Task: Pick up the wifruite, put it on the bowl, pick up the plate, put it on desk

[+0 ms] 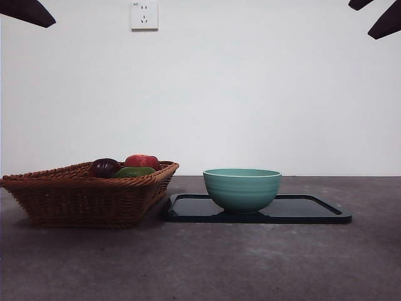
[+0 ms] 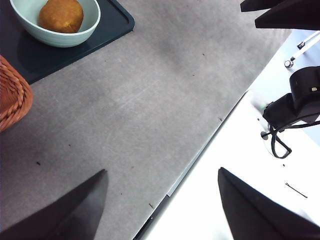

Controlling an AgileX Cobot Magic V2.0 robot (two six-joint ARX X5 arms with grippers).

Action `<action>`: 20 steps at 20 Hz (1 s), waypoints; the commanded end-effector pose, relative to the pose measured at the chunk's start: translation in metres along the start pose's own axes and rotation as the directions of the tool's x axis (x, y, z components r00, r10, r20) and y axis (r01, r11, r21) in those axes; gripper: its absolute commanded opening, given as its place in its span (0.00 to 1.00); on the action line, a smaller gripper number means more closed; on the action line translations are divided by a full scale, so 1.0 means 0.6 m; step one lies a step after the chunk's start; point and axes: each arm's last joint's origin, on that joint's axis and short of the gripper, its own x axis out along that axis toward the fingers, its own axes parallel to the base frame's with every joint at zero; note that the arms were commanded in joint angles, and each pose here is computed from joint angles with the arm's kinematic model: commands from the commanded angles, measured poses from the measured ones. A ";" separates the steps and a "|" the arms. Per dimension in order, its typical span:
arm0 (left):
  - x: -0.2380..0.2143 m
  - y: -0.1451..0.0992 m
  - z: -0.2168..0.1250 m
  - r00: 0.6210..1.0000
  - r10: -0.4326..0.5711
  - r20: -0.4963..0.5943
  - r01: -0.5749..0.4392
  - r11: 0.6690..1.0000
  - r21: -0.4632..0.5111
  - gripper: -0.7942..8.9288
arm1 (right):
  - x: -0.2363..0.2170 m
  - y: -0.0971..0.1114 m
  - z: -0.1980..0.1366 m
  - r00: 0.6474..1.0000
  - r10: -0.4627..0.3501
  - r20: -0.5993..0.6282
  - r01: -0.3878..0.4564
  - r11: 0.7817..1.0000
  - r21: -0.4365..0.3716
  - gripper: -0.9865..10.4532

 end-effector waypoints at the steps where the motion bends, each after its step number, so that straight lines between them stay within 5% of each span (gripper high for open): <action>1: 0.000 -0.003 0.005 1.000 -0.011 0.009 0.011 1.000 0.029 0.43 | 0.001 0.002 0.002 1.000 0.008 0.005 -0.008 1.000 0.001 0.27; 5: 0.002 -0.004 0.021 0.997 -0.020 0.077 0.015 0.998 0.062 0.43 | 0.001 0.002 0.003 1.000 0.008 0.005 -0.008 1.000 0.001 0.27; 11: 0.041 0.008 0.126 0.991 0.089 0.097 -0.102 0.985 0.139 0.44 | 0.001 0.002 0.003 1.000 0.008 0.005 -0.008 1.000 0.000 0.27; 20: 0.234 0.081 0.299 0.993 0.115 -0.011 -0.107 0.953 0.282 0.44 | -0.014 0.006 -0.010 1.000 0.008 -0.004 -0.008 1.000 0.013 0.27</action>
